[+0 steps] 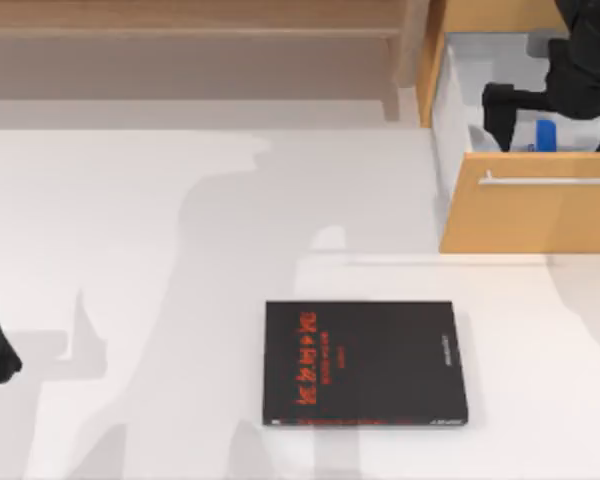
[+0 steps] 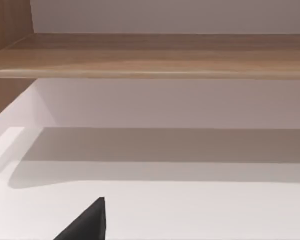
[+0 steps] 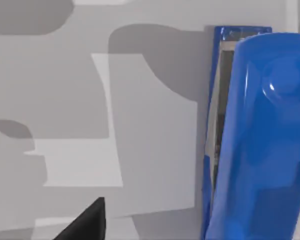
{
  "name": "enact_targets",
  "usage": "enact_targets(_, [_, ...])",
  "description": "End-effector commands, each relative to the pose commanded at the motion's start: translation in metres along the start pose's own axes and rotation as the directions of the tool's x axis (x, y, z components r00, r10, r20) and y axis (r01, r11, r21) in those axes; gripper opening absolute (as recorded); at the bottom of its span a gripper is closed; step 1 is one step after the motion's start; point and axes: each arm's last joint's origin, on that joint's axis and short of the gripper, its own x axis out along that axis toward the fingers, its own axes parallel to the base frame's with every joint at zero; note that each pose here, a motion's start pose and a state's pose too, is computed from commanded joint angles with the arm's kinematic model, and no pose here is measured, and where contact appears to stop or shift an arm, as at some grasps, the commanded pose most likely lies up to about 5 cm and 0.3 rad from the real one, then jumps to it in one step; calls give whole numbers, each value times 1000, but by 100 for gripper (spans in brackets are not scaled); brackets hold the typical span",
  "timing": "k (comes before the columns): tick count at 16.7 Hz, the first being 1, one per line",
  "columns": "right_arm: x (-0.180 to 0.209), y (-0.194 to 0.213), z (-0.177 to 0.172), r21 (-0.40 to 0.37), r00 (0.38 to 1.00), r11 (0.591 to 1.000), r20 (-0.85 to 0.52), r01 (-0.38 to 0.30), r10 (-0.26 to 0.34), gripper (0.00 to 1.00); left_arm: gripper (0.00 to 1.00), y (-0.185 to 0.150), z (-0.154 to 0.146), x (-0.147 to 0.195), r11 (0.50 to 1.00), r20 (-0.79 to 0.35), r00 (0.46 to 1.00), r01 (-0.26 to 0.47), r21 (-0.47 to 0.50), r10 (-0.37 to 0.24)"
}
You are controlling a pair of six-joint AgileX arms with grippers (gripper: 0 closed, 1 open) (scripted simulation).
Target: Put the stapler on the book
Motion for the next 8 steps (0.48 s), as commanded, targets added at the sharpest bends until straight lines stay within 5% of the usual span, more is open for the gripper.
enact_targets(8, [14, 1, 1, 0, 1000, 1000, 4, 1, -1, 100, 100, 0, 0, 0, 1000, 0, 1000, 0, 0, 0])
